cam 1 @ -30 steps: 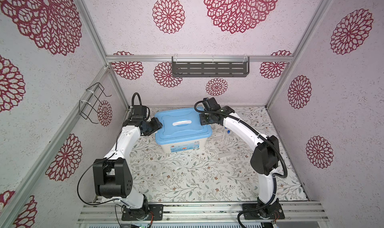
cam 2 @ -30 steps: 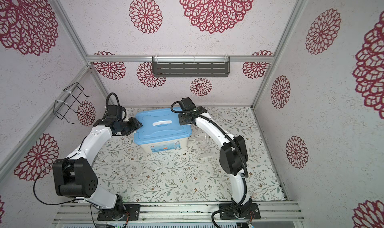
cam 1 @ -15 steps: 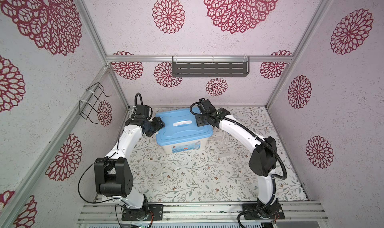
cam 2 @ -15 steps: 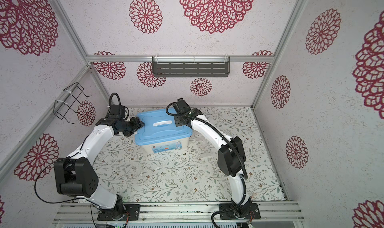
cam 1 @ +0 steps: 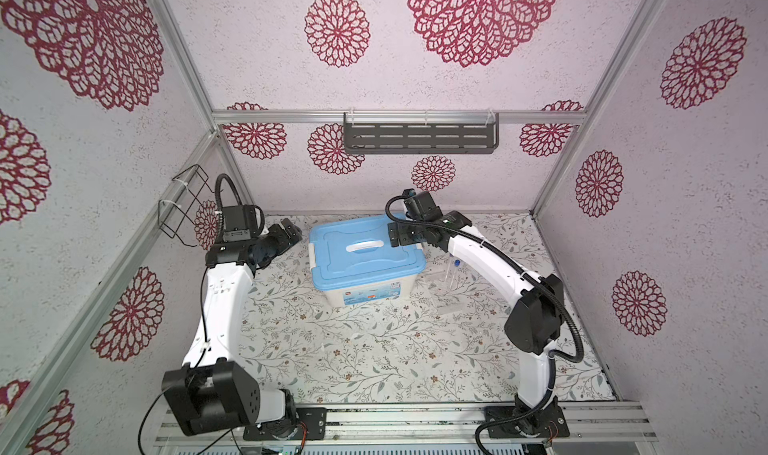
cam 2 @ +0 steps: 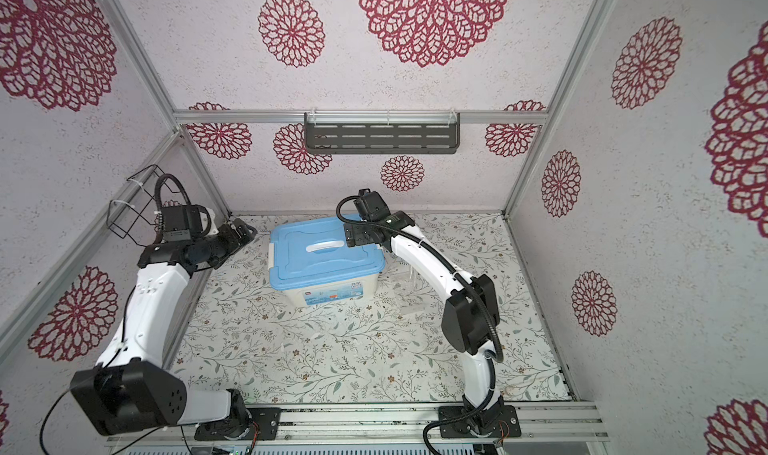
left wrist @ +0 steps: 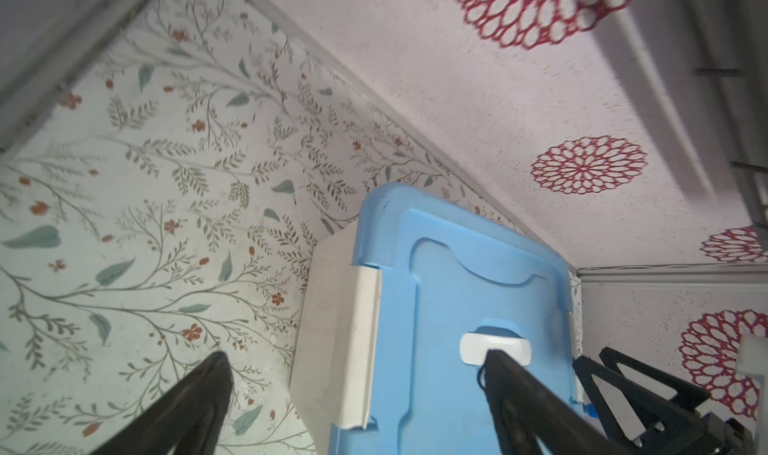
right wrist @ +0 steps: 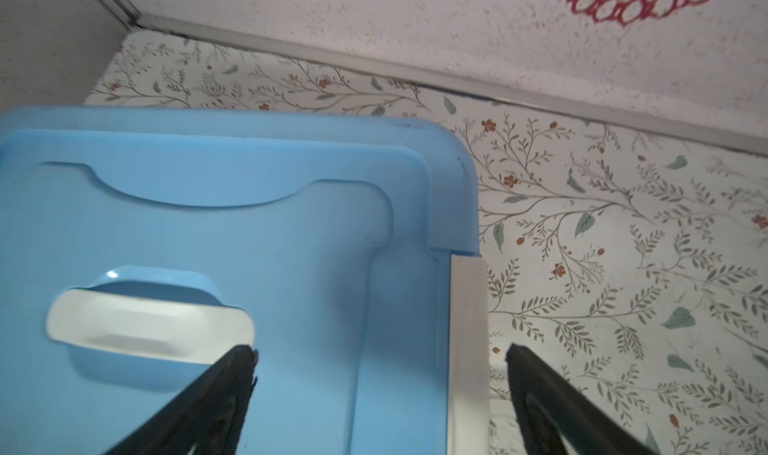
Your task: Organize the chemistry lab equipment
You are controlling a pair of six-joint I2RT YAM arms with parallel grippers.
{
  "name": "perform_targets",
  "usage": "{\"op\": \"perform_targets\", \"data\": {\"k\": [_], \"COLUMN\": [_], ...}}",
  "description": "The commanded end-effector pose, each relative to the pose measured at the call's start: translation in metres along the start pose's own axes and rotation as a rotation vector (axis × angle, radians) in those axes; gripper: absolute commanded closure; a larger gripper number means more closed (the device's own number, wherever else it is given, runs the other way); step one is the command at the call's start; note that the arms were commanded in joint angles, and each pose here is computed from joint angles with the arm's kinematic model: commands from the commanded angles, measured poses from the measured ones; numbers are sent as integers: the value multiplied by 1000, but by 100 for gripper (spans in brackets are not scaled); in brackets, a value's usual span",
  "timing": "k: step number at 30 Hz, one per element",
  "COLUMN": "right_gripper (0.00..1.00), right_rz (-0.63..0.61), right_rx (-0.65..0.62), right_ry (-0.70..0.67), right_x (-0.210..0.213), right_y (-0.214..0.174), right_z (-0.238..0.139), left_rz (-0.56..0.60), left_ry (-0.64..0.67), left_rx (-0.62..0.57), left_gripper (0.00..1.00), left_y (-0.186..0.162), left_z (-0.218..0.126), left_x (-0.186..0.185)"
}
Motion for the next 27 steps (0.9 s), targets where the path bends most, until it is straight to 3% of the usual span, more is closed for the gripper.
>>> {"op": "perform_targets", "data": {"k": [1, 7, 10, 12, 17, 19, 27], "right_gripper": [1, 1, 1, 1, 1, 1, 1], "right_rz": [-14, -39, -55, -47, -34, -64, 42], "right_rx": [-241, -554, -749, -810, -720, -666, -577], "right_ry": [46, -99, -168, -245, -421, -412, -455], "right_x": [-6, -44, -66, -85, -132, -141, -180], "right_y": [49, 42, 21, 0, -65, -93, -201], "right_z": [-82, -165, -205, -220, -219, -204, -148], "left_rz": [106, 215, 235, 270, 296, 304, 389], "left_ry": [-39, -69, 17, 37, 20, 25, 41], "left_rx": [-132, -337, -372, -369, -382, -407, -550], "left_gripper": [3, 3, 3, 3, 3, 3, 3], "left_y": [9, -1, -10, -21, -48, -54, -75], "left_z": [-36, -63, -62, -52, -21, -12, 26], "left_x": [-11, 3, 27, 41, 71, 82, 125]}}
Point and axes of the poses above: each gripper's point midway between its finger pads, its own z axis out along the fingers, its own x axis along the line the jaws close on, y = z × x, the point moved 3 cm from there along -z, back along the fingers, and after that the axes turned 10 degrees about -z, right-handed, at the moved point
